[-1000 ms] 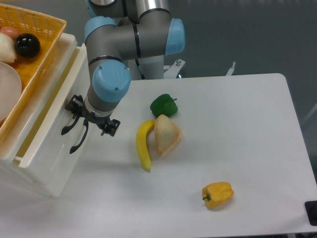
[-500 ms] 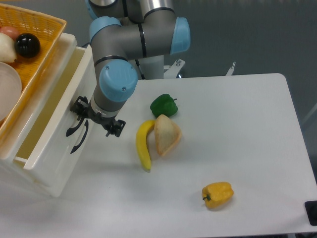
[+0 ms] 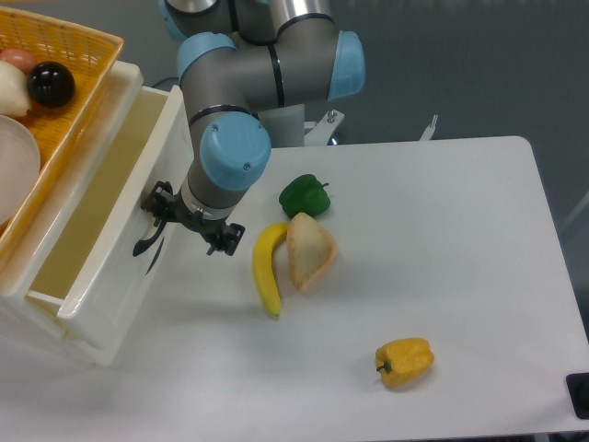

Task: Slide open the top white drawer
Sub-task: 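Pull the upper white drawer outward by its handle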

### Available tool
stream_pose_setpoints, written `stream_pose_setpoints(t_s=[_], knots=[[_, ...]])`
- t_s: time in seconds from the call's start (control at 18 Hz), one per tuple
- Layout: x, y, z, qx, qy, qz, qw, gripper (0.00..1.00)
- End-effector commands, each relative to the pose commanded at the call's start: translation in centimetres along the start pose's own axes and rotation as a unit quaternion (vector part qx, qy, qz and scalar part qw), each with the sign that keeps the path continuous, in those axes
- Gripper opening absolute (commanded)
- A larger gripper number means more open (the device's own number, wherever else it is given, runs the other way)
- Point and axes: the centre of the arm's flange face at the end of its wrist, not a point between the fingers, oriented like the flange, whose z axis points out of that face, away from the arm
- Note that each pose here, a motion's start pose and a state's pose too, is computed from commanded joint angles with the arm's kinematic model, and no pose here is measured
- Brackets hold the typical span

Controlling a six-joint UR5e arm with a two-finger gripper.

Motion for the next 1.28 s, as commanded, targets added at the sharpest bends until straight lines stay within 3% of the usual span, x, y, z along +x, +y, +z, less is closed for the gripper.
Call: stream_pose_setpoints(t_s=[1.28], knots=[[-2.9,0.4,-1.5,0.011,-0.004,-0.022,0.9997,1.0]])
